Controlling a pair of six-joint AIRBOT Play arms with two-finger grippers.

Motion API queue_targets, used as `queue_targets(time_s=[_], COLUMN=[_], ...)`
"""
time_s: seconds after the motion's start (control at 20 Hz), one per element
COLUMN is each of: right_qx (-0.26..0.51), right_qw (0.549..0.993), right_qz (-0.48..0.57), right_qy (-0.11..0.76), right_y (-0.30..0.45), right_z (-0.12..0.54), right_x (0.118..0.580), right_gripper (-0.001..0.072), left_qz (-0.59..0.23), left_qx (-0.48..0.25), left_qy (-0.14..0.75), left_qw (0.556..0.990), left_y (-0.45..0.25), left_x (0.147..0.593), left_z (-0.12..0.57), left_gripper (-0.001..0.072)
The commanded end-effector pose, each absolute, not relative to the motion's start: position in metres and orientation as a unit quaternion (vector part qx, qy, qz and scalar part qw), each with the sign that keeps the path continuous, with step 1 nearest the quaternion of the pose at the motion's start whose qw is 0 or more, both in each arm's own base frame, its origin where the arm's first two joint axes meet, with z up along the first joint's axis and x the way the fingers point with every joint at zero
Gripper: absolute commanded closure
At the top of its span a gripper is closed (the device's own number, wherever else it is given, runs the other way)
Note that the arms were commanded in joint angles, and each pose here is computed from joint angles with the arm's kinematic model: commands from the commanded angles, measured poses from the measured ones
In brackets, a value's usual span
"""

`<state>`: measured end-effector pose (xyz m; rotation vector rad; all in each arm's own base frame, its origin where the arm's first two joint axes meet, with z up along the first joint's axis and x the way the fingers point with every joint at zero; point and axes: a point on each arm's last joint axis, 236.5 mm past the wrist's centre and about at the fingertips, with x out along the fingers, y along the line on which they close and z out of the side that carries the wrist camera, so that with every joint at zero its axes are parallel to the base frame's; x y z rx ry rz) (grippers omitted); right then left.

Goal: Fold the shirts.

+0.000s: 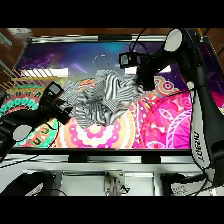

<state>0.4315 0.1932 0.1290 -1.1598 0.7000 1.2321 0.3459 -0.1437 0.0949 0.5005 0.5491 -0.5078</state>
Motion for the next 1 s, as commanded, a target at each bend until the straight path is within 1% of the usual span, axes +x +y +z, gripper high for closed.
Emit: queue_targets(time_s=[0.0,0.1,0.15,0.35,0.4,0.45,0.5,0.55,0.6,0.7,0.8,0.9,0.95], right_qx=[-0.508,-0.508,-0.507,-0.495,-0.495,-0.494,-0.489,-0.488,-0.488,-0.485,-0.481,-0.48,-0.48], right_qw=[0.612,0.62,0.625,0.653,0.658,0.665,0.674,0.68,0.684,0.695,0.706,0.708,0.708], right_qz=[0.527,0.52,0.516,0.496,0.491,0.487,0.48,0.475,0.472,0.465,0.456,0.455,0.455], right_qy=[0.3,0.295,0.293,0.288,0.283,0.277,0.275,0.271,0.265,0.255,0.249,0.249,0.248], right_y=[0.189,0.188,0.187,0.185,0.184,0.184,0.183,0.182,0.181,0.181,0.181,0.181,0.181], right_z=[0.141,0.151,0.156,0.182,0.189,0.197,0.205,0.212,0.219,0.231,0.239,0.24,0.24], right_x=[0.426,0.424,0.422,0.413,0.41,0.407,0.404,0.401,0.398,0.394,0.393,0.393,0.393], right_gripper=[0.0638,0.0638,0.0638,0.0638,0.0638,0.0638,0.0638,0.0638,0.0639,0.0638,0.0639,0.0639,0.0638], left_qz=[-0.177,-0.151,-0.141,-0.102,-0.088,-0.068,-0.056,-0.066,-0.086,-0.138,-0.164,-0.19,-0.205], left_qx=[0.247,0.24,0.238,0.223,0.18,0.096,0.022,-0.025,-0.058,-0.138,-0.19,-0.194,-0.197], left_qy=[0.199,0.177,0.169,0.143,0.154,0.193,0.245,0.297,0.324,0.344,0.348,0.343,0.338], left_qw=[0.932,0.942,0.946,0.959,0.968,0.974,0.968,0.952,0.94,0.919,0.903,0.899,0.897], left_y=[-0.106,-0.09,-0.084,-0.059,-0.052,-0.042,-0.038,-0.044,-0.057,-0.099,-0.134,-0.17,-0.191], left_x=[0.381,0.391,0.395,0.403,0.402,0.399,0.39,0.378,0.369,0.358,0.353,0.351,0.352], left_z=[0.133,0.155,0.166,0.204,0.205,0.193,0.17,0.142,0.121,0.09,0.069,0.055,0.054], left_gripper=[0.016,0.0159,0.0145,0.0145,0.0147,0.0149,0.0154,0.0155,0.0155,0.0146,0.0143,0.0087,0.0087])
